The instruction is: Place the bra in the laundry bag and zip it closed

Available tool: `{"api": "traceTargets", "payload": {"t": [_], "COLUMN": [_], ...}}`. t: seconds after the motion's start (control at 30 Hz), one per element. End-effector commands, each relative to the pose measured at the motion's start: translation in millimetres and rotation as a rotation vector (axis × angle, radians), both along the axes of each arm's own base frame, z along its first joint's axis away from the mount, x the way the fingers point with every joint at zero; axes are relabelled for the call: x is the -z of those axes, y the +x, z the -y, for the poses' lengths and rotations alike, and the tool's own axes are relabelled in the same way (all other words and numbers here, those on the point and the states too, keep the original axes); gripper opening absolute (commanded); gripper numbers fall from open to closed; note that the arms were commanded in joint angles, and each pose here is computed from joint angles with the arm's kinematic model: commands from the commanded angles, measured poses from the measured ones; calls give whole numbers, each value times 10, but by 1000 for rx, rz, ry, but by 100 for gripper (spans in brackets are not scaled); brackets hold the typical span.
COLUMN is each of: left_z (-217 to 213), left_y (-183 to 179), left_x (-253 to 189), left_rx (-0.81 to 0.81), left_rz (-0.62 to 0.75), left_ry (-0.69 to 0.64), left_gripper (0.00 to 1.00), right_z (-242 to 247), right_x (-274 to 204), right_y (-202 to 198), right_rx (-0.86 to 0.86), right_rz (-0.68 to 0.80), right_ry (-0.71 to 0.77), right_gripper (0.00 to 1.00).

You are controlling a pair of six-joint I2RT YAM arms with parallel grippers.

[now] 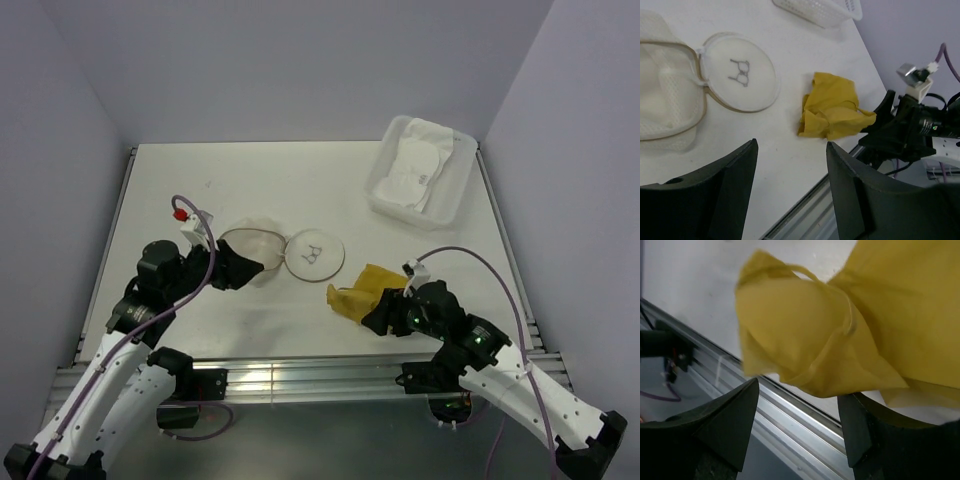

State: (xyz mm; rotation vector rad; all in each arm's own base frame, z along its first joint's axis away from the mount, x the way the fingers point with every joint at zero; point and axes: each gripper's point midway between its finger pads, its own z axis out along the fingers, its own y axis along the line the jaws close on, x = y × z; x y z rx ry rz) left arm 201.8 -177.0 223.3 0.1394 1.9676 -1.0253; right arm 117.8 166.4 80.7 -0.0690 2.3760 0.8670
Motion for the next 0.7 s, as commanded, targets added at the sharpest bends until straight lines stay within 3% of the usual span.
{"api": "traceTargets", "payload": {"t": [0.0, 0.3, 0.4, 0.57, 0.67], "left_z": [195, 666, 737, 805, 815], "left_y": [-12, -141, -161, -196, -211], "left_x": [-57, 88, 158, 211, 239], "left_rx": [55, 120, 126, 132, 131], "left_rz": [-6, -30, -35, -23, -24], "left_ry": [-61, -64, -39, -23, -17], "left_gripper": [63, 62, 62, 63, 63], "right_z": [-63, 466, 445, 453, 581], "right_x": [-505, -538, -712, -852, -1030], "right_y": [207, 854, 901, 902, 973], "right_rx": [85, 479, 466, 421, 488], "right_rz": [102, 204, 255, 293, 352], "right_ry": [105, -163, -146, -171, -172], "right_gripper": [71, 63, 64, 83, 88]}}
